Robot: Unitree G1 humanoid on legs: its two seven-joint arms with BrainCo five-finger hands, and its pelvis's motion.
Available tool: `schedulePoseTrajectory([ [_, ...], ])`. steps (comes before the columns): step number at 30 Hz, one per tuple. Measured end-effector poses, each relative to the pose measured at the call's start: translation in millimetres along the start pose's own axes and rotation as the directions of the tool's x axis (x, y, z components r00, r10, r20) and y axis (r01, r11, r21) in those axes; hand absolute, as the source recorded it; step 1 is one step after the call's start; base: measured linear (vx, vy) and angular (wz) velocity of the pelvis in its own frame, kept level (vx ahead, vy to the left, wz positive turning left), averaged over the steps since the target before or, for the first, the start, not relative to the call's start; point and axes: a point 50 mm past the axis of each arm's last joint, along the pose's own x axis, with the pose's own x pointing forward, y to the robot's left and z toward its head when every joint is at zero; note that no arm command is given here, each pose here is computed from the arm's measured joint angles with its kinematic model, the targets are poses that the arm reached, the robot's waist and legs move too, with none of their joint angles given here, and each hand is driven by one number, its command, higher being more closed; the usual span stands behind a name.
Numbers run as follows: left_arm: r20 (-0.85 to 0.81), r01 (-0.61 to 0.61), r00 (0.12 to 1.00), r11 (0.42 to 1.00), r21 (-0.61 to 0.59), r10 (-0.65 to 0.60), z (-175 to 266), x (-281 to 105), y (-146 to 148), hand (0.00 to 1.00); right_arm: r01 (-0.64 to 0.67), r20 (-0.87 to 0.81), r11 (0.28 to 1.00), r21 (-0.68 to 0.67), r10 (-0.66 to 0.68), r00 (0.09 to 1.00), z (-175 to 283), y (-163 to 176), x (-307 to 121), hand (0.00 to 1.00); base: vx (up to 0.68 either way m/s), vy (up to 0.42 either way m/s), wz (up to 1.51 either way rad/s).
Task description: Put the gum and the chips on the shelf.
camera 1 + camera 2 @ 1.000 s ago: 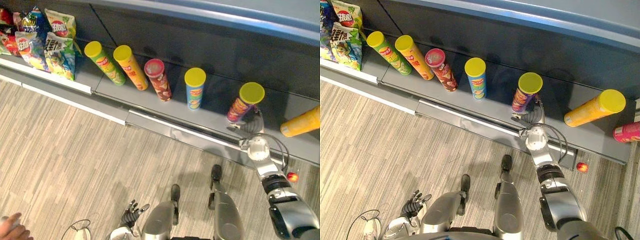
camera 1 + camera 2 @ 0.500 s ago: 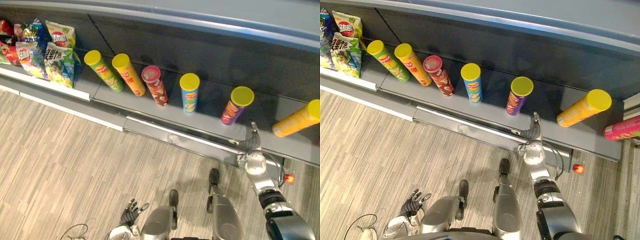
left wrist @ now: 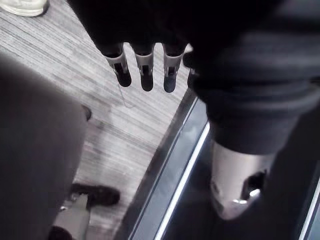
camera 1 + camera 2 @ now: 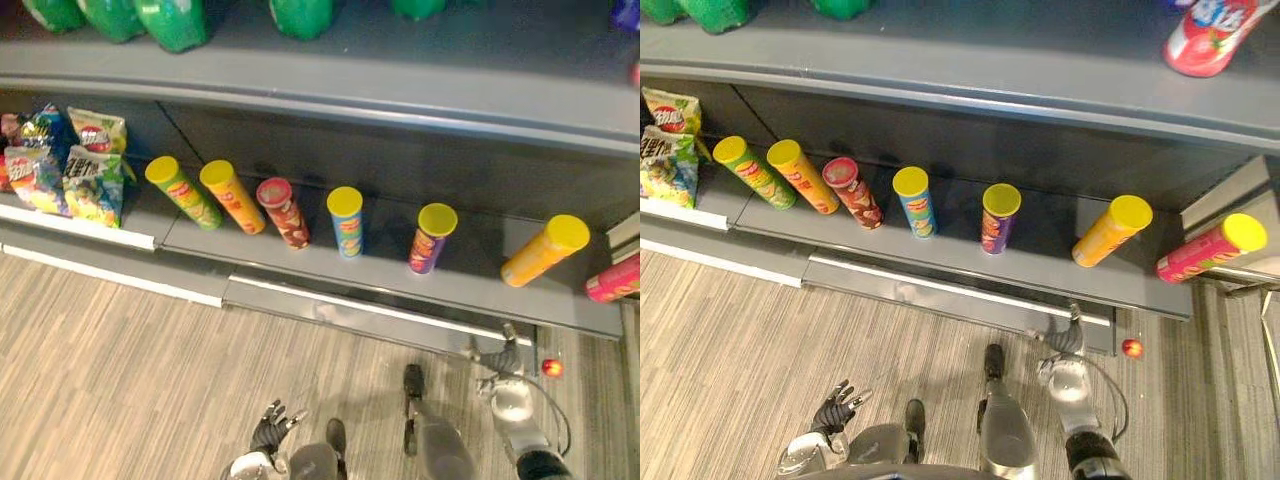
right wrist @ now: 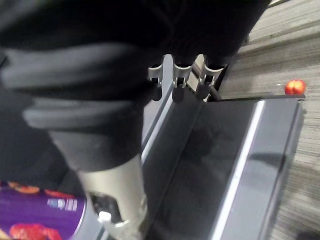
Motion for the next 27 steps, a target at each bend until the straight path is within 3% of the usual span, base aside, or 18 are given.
schedulePoseTrajectory([
  [4, -0.033, -0.056, 0.998, 0.998, 0.025, 0.056, -5, 2, 4, 0.0, -0.216, -0.132, 0.976, -0.04, 0.209, 0.969, -40, 28, -37, 0.0, 0.08, -0.013, -0.12],
  [7, -0.048, -0.092, 0.995, 0.996, 0.002, 0.092, -8, 2, 8, 0.0, -0.259, -0.184, 0.966, -0.021, 0.251, 0.95, -56, 31, -48, 0.0, 0.08, 0.004, -0.19],
  [12, -0.064, -0.202, 0.978, 0.978, -0.045, 0.199, -16, -1, 17, 0.0, -0.229, -0.248, 0.97, 0.084, 0.243, 0.938, -73, 26, -56, 0.0, 0.05, 0.01, -0.09],
  [19, -0.127, -0.309, 0.946, 0.948, -0.077, 0.298, -31, -9, 33, 0.0, -0.232, -0.296, 0.963, 0.135, 0.263, 0.918, -83, 21, -61, 0.0, 0.01, 0.006, -0.02],
  [27, -0.163, -0.302, 0.946, 0.945, -0.123, 0.281, -41, -12, 33, 0.0, -0.159, -0.498, 0.966, 0.203, 0.242, 0.833, -114, 14, -80, 0.0, -0.02, -0.001, -0.03],
])
